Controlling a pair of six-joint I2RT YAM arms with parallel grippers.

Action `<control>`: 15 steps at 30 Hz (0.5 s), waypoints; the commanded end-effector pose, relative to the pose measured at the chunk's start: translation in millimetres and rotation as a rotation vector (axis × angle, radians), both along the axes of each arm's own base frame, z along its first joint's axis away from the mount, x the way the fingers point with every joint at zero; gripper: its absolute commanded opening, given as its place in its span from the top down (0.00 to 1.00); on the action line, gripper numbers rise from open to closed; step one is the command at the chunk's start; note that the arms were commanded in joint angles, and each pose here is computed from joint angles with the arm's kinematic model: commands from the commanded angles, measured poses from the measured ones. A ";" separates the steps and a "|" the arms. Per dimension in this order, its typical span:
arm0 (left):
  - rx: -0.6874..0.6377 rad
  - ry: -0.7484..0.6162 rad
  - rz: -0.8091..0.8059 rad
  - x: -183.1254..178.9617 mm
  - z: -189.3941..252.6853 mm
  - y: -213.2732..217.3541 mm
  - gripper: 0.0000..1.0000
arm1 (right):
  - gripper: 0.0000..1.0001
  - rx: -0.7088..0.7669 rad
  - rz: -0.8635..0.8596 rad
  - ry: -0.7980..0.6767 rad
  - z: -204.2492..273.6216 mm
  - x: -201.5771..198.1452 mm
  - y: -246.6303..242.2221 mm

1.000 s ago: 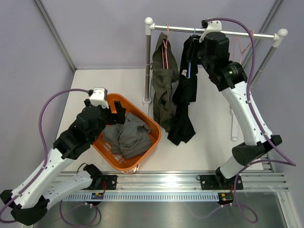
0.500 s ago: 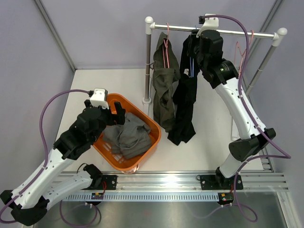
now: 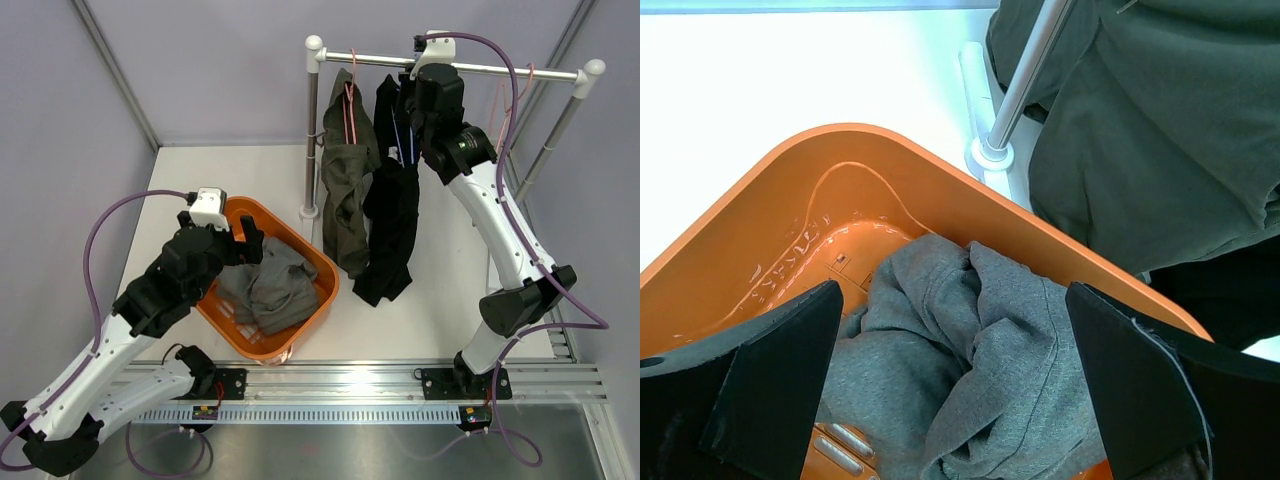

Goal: Remove the shorts from the hanger

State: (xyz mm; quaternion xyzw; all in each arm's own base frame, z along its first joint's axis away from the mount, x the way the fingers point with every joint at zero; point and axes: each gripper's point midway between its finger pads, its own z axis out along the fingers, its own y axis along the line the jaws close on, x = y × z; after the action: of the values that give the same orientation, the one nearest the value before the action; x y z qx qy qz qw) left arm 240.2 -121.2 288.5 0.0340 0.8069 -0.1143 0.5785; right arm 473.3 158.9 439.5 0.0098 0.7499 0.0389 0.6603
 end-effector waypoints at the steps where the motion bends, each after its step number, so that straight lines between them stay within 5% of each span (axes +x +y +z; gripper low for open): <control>1: -0.031 -0.066 0.025 5.1 16.6 3.1 0.01 | 0.88 0.018 -0.025 -0.064 21.1 0.7 -1.4; 3: -0.032 -0.066 0.023 4.9 16.3 3.0 0.01 | 0.99 0.016 -0.030 -0.061 21.4 0.2 -3.0; 15: -0.054 -0.105 -0.044 6.3 46.5 -10.2 0.01 | 1.00 0.026 -0.036 -0.156 81.5 -41.5 -26.2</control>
State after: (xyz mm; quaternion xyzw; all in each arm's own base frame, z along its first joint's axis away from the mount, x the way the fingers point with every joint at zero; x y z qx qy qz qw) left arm 240.3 -122.6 292.8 0.0427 0.8049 -0.1150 0.5805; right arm 465.9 150.6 444.6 0.0056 0.7549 0.0202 0.6556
